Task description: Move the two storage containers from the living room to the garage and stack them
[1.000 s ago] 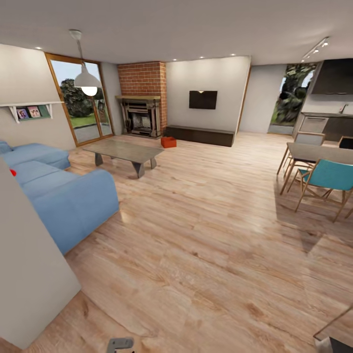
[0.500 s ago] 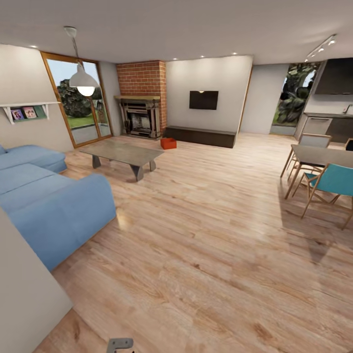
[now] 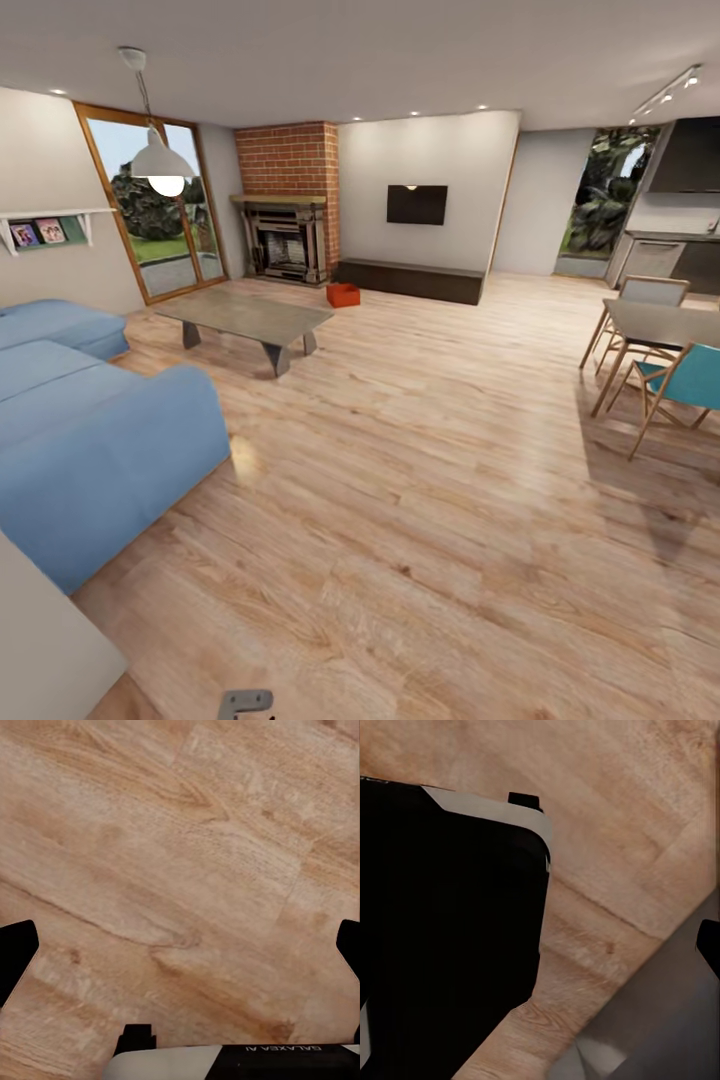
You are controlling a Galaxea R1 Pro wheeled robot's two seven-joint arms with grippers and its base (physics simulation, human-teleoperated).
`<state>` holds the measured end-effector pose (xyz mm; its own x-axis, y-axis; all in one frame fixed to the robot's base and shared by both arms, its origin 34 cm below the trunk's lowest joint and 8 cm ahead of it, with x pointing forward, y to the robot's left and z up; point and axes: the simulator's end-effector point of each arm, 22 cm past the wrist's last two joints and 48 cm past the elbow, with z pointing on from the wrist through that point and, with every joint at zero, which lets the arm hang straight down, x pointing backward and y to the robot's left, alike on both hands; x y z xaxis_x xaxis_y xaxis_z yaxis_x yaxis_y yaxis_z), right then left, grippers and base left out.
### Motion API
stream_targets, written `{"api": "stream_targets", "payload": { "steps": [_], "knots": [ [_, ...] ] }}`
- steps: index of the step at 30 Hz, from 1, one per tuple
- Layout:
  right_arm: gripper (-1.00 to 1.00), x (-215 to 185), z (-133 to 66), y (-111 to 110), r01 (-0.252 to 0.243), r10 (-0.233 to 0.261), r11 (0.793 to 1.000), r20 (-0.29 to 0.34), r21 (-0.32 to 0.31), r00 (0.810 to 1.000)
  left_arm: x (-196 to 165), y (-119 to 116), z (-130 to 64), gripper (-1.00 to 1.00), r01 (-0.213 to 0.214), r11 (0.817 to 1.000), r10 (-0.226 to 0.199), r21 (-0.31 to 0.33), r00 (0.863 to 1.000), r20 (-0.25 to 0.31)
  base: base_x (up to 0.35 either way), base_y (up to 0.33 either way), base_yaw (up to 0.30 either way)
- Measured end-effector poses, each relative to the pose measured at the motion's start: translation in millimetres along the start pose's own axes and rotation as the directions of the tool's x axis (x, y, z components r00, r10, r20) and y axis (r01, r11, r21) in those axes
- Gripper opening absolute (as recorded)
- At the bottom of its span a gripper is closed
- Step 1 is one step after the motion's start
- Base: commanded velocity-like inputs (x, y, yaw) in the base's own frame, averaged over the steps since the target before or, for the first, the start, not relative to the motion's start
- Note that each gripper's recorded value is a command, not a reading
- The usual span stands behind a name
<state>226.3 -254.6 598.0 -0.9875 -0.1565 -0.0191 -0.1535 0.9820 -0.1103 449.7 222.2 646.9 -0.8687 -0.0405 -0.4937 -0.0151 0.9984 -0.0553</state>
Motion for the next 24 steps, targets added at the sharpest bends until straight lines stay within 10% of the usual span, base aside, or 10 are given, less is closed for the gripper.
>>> {"api": "stream_targets", "payload": {
  "steps": [24],
  "knots": [
    [1.00, 0.2, 0.0, 0.0, 0.000, 0.000, 1.000, 0.000, 0.000, 1.000, -4.2, -0.4, -0.2, 1.00, -0.003, 1.000, 0.003, 0.001, 1.000, 0.022, 0.345, -0.027, 0.000]
  ]
}}
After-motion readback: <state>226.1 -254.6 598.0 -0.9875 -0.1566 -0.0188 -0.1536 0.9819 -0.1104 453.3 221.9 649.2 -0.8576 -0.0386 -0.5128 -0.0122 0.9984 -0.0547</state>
